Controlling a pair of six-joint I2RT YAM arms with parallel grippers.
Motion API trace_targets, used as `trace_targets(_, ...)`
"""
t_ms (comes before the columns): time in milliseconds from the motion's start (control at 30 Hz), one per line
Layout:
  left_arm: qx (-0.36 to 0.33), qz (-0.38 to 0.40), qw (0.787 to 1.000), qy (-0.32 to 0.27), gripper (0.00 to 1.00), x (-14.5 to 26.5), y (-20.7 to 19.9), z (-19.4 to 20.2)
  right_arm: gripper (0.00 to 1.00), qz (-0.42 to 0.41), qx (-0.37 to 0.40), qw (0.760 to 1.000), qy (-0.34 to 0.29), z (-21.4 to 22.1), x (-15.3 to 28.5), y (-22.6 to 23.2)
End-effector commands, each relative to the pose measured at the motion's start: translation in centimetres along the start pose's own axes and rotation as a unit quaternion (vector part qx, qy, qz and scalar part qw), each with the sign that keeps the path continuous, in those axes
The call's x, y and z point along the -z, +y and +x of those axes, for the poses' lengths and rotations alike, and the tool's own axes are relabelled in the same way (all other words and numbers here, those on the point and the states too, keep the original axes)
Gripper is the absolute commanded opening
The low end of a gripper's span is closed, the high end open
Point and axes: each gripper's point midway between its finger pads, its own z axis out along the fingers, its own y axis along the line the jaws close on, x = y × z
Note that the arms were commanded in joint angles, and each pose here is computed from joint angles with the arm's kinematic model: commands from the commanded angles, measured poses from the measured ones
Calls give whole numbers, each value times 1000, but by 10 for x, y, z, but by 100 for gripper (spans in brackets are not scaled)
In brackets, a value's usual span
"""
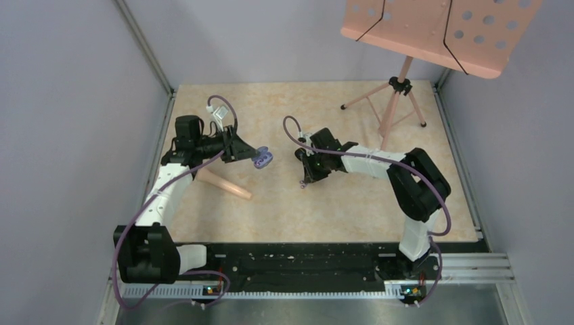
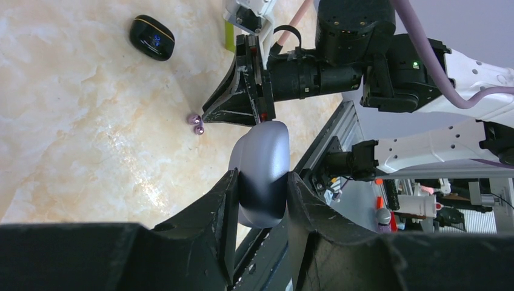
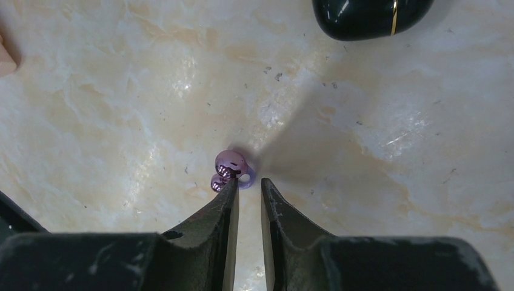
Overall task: Insert the wireless bluetooth earbuds into the charging case
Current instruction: Pick up the earbud from the center of the board.
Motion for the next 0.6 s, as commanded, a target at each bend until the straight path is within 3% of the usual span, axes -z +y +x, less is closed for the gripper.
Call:
trace_targets(0,-29,16,999,-18,0,4,-12,-10,20,4,-10,1000,-8,-13,-5,-2)
trace_targets(567,-24,12,999,-19,0,2,-7,-10,30,2,-1,1000,-8,-17,-13,-1)
